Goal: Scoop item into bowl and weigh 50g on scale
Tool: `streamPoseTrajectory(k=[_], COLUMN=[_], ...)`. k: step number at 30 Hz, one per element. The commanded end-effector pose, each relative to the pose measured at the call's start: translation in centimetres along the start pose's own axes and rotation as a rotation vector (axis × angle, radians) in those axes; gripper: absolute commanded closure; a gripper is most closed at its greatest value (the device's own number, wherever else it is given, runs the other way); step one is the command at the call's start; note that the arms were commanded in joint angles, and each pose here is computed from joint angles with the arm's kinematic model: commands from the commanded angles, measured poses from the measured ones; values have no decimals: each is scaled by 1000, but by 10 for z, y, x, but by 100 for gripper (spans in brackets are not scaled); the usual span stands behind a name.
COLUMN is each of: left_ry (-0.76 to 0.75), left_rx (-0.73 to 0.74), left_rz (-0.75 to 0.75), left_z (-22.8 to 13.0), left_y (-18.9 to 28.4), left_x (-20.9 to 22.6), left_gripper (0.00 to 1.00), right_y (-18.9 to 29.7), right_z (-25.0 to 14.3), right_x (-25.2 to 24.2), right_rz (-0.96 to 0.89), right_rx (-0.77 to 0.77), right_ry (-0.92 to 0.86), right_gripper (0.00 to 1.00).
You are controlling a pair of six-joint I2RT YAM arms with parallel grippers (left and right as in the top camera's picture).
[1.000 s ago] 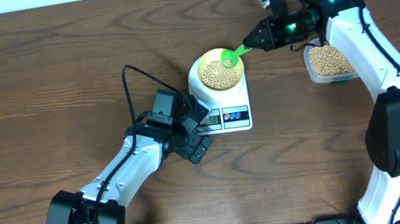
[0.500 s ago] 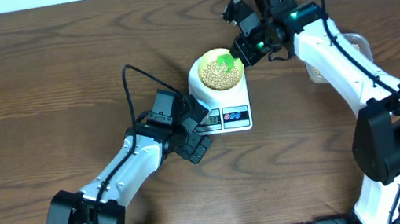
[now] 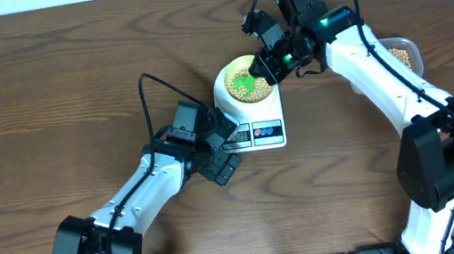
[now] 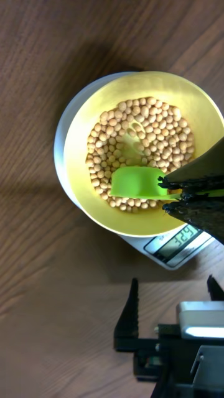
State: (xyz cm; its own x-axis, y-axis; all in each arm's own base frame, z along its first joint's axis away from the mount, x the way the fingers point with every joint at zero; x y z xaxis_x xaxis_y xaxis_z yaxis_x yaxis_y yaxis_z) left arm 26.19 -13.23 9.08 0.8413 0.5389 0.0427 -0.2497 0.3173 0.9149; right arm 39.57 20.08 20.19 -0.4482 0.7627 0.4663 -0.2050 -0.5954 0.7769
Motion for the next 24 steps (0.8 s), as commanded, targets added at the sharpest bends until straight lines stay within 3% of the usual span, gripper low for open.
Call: streamPoseTrajectory(k=[1, 15, 24], left_ry=[-8, -8, -8], left_rx=[18, 18, 18], left_rz=[-4, -4, -4], left_z=[-3, -3, -3], left_y=[-3, -3, -3], left_x=[0, 0, 0], left_gripper=[2, 2, 2], right_y=[6, 41, 65], right_z=[5, 18, 21], right_x=[3, -28, -35], right_rz=[30, 271, 489], right_rx=[-22, -92, -125], right_ry=[-84, -260, -242], right_gripper=[99, 99, 99])
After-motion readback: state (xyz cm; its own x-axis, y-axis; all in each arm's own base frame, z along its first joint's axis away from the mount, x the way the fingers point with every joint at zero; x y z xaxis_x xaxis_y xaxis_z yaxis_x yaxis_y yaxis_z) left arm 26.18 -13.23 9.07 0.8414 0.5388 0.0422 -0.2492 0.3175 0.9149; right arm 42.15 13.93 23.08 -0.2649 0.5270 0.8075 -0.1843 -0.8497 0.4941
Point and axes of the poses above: each gripper's point midway between its finger pads, its own y axis back along the fingers, its own x axis along the line the jaws close on, z = x × y, the point moved 8 cm from there along y, back along the fingers, and after that the axes turned 12 degrees about -y, right-handed, at the moved point
